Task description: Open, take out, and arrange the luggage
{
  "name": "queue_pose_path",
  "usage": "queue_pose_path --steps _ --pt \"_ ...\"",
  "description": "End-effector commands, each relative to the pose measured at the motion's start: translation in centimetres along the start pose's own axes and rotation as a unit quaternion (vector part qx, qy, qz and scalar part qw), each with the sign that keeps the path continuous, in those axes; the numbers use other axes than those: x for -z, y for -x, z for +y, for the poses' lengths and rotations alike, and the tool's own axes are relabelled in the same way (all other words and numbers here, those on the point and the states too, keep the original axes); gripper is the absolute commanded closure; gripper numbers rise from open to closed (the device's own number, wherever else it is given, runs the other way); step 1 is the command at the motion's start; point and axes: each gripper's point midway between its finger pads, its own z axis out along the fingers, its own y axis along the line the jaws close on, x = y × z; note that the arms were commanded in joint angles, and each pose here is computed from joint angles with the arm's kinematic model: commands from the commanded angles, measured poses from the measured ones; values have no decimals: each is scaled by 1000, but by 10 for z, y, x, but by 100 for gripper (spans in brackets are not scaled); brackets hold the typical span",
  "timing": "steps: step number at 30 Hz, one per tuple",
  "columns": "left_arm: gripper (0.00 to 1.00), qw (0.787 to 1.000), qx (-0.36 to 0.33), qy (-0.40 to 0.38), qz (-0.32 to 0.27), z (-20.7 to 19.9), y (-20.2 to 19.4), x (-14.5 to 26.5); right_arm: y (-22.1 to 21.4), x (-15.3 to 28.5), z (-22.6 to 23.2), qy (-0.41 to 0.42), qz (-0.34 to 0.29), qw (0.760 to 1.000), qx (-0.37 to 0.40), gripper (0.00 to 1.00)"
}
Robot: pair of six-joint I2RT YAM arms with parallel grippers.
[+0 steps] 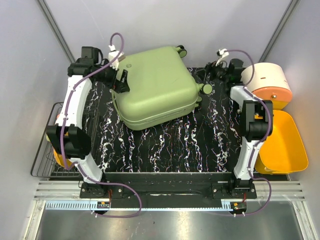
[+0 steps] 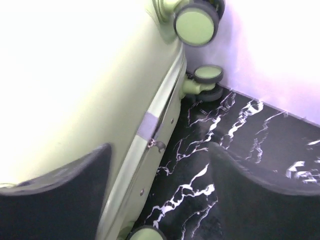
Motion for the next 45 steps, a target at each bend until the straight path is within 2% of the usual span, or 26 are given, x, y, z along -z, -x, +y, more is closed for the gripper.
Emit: queue_pose_path --steps 1,6,8,14,20,26,32,34,36,37,38,40,41,43,45 --pt "1 996 69 23 -58 -1 7 55 56 35 28 -25 11 999 24 7" --pt "1 986 141 -3 -94 -8 -9 76 65 51 41 -35 54 998 -13 6" --pt "1 982 157 -3 -100 -15 -11 80 52 59 55 -17 92 994 -52 6" --pt "1 960 257 3 -109 -21 -31 68 22 72 87 35 152 978 -141 4" --pt "1 943 310 12 -120 -17 -45 53 -5 92 131 127 189 949 -217 8" --pt "1 930 345 -20 -126 -9 -47 28 -23 121 179 179 213 933 -228 11" --pt "1 941 306 -47 -136 0 -23 -4 -48 159 223 206 246 910 -262 17" --pt "1 941 307 -55 -129 7 -21 -21 -45 173 241 212 245 912 -250 17" --pt "3 946 288 -68 -134 10 -2 -33 -45 186 262 218 248 915 -234 15" --pt "4 944 297 -75 -118 17 -8 -52 -45 191 269 220 248 916 -227 14" --pt "5 948 277 -82 -129 19 12 -51 -53 193 278 220 256 914 -223 12" --pt "7 961 233 -84 -120 28 17 -72 -45 196 293 218 244 922 -208 9" --pt "7 969 203 -52 -130 38 39 -62 -51 197 294 207 245 924 -207 8" --pt "6 975 170 -16 -139 58 54 -52 -47 199 302 203 238 929 -197 7" --pt "5 972 167 12 -165 77 75 -12 -44 201 299 181 235 937 -185 6"
